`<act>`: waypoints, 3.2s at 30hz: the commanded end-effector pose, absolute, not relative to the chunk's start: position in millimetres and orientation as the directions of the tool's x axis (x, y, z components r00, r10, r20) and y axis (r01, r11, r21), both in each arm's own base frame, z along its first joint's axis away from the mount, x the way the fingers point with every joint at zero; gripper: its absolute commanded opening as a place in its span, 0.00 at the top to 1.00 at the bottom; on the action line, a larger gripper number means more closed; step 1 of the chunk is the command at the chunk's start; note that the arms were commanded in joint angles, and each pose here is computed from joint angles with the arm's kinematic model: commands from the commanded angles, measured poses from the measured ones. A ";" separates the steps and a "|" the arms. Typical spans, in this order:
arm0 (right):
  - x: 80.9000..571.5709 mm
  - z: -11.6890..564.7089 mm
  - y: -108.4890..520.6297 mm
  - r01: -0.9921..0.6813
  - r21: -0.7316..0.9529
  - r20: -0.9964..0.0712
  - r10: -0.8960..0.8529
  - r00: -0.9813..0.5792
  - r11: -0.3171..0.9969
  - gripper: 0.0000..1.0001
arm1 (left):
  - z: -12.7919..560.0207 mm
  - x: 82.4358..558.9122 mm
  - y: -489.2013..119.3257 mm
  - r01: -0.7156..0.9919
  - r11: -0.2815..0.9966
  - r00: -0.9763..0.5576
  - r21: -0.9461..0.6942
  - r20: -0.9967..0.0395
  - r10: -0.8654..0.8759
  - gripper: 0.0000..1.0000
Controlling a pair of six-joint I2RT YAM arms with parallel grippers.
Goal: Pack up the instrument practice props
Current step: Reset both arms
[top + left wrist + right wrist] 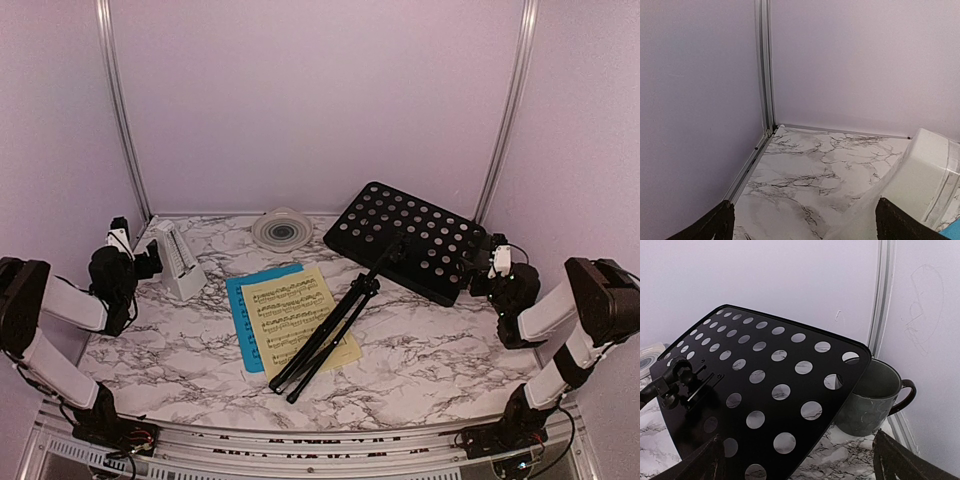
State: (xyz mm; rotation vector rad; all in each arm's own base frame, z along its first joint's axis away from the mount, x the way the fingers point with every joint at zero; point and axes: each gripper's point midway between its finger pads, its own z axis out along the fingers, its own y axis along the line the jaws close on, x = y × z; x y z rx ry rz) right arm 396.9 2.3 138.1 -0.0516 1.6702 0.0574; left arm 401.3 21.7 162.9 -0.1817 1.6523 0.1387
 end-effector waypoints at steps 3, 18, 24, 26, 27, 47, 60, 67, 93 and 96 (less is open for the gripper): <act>403.4 151.3 3.8 -0.067 0.008 -0.998 0.004 -0.057 0.998 0.00 | 163.2 403.3 23.5 -0.185 0.982 -0.080 -0.034 -0.996 -0.050 0.01; 403.4 151.4 3.7 -0.067 0.007 -0.998 0.003 -0.057 0.998 0.00 | 164.6 402.9 18.4 -0.163 0.986 -0.074 -0.014 -0.997 -0.027 0.00; 403.4 151.1 3.8 -0.067 0.007 -0.998 0.004 -0.058 0.998 0.00 | 163.6 402.4 21.6 -0.176 0.984 -0.076 -0.029 -0.996 -0.043 0.00; 403.4 151.4 3.7 -0.067 0.007 -0.998 0.004 -0.057 0.998 0.00 | 163.5 402.2 23.3 -0.184 0.982 -0.075 -0.034 -0.996 -0.049 0.01; 403.3 151.2 3.8 -0.067 0.008 -0.998 0.004 -0.057 0.998 0.00 | 163.7 402.2 23.1 -0.183 0.982 -0.075 -0.034 -0.996 -0.048 0.01; 403.3 151.1 3.8 -0.067 0.008 -0.998 0.004 -0.058 0.998 0.00 | 164.1 401.8 24.7 -0.191 0.981 -0.073 -0.033 -0.996 -0.048 0.00; 403.4 150.9 3.8 -0.068 0.007 -0.998 0.004 -0.058 0.998 0.00 | 163.2 402.2 24.0 -0.187 0.982 -0.077 -0.034 -0.996 -0.049 0.00; 403.3 151.3 3.4 -0.066 0.008 -0.998 0.004 -0.057 0.998 0.00 | 164.4 402.3 23.6 -0.182 0.983 -0.072 -0.033 -0.996 -0.046 0.00; 403.4 151.4 3.8 -0.068 0.008 -0.998 0.005 -0.057 0.998 0.00 | 163.7 399.9 29.5 -0.213 0.976 -0.067 -0.048 -0.996 -0.063 0.00; 403.3 151.1 3.7 -0.067 0.008 -0.998 0.004 -0.058 0.998 0.00 | 163.3 399.8 29.8 -0.213 0.976 -0.068 -0.048 -0.996 -0.064 0.00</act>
